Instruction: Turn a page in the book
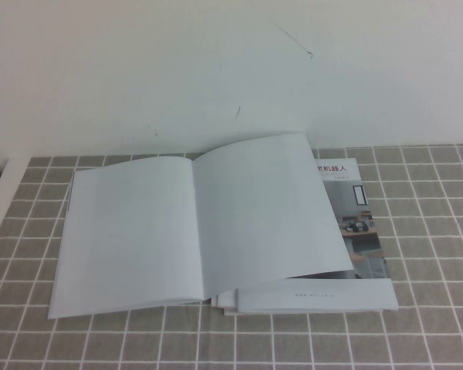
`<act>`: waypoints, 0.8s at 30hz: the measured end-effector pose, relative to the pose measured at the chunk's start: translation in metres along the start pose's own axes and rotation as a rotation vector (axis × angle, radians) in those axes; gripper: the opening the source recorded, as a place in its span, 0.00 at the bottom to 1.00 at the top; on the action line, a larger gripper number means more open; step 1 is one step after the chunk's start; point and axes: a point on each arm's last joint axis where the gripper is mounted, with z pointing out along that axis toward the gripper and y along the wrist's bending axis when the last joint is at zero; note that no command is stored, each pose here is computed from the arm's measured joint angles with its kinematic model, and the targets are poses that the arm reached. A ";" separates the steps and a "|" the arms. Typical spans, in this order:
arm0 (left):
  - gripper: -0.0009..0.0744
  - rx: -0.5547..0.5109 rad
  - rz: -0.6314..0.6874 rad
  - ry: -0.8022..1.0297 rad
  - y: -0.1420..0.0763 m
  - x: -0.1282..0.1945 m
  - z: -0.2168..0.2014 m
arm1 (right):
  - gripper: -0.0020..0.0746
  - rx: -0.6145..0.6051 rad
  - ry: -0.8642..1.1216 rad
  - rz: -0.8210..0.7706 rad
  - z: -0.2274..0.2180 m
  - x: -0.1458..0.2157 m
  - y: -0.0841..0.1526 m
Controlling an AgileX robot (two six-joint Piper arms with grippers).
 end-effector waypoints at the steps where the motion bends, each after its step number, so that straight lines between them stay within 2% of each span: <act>1: 0.01 -0.027 0.025 -0.017 0.002 0.008 0.003 | 0.02 -0.003 0.008 0.001 0.001 0.002 0.000; 7: 0.01 -0.128 0.097 -0.311 0.010 0.055 0.025 | 0.02 -0.017 0.036 0.002 0.001 0.004 0.002; 9: 0.01 -0.157 0.093 -0.343 0.011 0.076 0.035 | 0.02 -0.019 0.040 0.002 0.001 0.005 0.002; 12: 0.01 -0.185 0.084 -0.298 0.014 0.098 0.046 | 0.02 -0.022 0.041 0.005 0.001 0.005 0.002; 15: 0.01 -0.197 0.082 -0.266 0.015 0.103 0.048 | 0.02 -0.024 0.041 0.007 0.001 0.005 0.002; 20: 0.01 -0.162 0.028 -0.120 0.012 0.117 0.051 | 0.02 -0.024 0.040 0.007 0.001 0.005 0.002; 24: 0.01 -0.146 0.001 -0.093 0.011 0.118 0.051 | 0.02 -0.025 0.040 0.008 0.001 0.005 0.002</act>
